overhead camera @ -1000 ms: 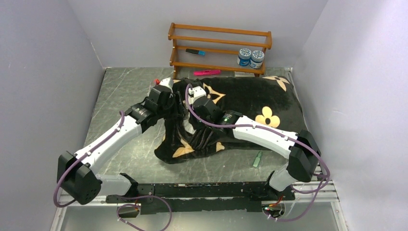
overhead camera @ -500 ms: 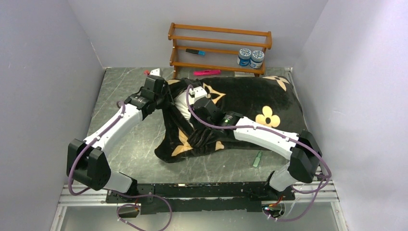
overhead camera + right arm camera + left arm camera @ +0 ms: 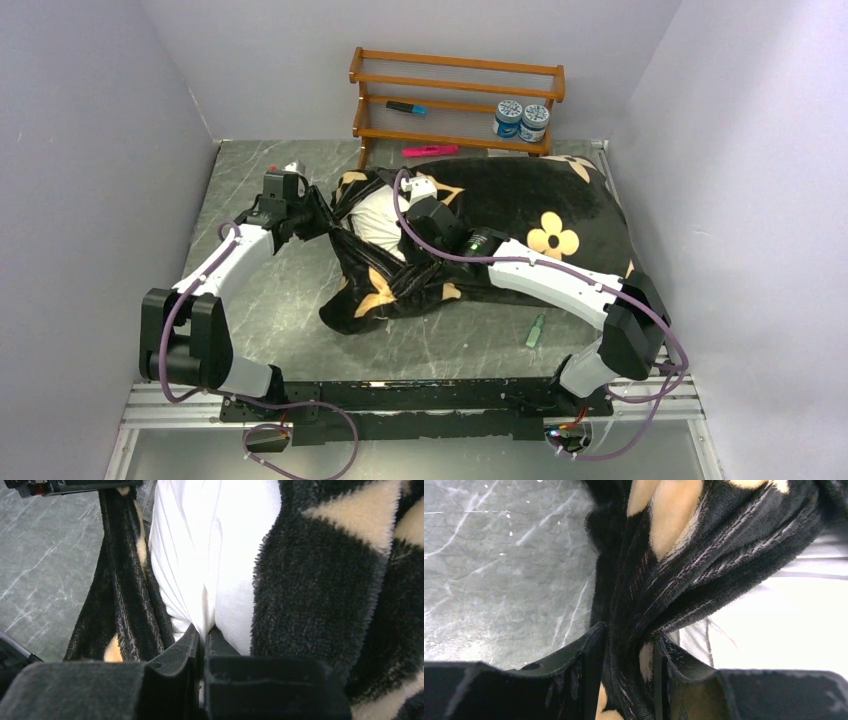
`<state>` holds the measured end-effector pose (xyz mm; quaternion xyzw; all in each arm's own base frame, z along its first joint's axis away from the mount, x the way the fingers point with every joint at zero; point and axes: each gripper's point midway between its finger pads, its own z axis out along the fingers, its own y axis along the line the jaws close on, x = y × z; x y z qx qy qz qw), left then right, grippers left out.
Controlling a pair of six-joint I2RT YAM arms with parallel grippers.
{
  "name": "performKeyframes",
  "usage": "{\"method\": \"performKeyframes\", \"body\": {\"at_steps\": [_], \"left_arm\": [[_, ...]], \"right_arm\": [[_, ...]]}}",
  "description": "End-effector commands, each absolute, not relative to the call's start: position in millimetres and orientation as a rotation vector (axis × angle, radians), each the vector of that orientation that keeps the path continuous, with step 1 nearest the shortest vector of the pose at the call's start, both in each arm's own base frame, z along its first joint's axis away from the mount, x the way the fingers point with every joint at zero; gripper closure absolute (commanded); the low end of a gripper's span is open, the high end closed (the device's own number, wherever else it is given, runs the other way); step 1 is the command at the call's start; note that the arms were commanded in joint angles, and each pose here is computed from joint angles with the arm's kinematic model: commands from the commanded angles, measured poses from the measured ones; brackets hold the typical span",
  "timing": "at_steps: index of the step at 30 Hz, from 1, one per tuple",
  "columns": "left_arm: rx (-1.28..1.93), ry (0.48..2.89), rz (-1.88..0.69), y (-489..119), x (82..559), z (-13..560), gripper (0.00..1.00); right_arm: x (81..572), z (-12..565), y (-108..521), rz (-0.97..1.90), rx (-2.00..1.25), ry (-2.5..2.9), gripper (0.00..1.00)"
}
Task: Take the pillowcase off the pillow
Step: Remove the pillow from the pillowcase.
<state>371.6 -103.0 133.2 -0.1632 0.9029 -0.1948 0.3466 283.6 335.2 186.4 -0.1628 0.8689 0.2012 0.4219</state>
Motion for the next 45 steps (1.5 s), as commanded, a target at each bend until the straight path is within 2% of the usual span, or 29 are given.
{"method": "performKeyframes", "body": {"at_steps": [1,8,16,17,18,20,33,39,45], "left_arm": [[-0.529,2.382,-0.291,-45,362,103,0.57],[-0.370,2.278,-0.672,-100,346,158,0.52],[-0.338,2.198,-0.824,-132,317,212,0.46],[-0.346,2.191,-0.817,-134,313,217,0.36],[-0.361,2.186,-0.812,-135,310,220,0.30],[-0.388,2.190,-0.801,-138,301,225,0.25],[-0.521,2.216,-0.889,-200,251,227,0.18],[-0.543,2.197,-0.805,-214,252,226,0.18],[-0.598,2.203,-0.730,-214,254,202,0.20]], "right_arm": [[301,210,285,0.358,-0.308,2.137,1.00],[302,219,313,0.468,-0.385,2.114,1.00],[307,220,329,0.486,-0.454,2.109,1.00],[308,220,330,0.485,-0.463,2.108,1.00],[308,221,331,0.487,-0.468,2.106,1.00],[308,221,332,0.489,-0.478,2.103,1.00],[298,212,342,0.552,-0.524,2.105,1.00],[289,209,342,0.572,-0.535,2.104,1.00],[282,206,335,0.575,-0.532,2.103,1.00]]}}
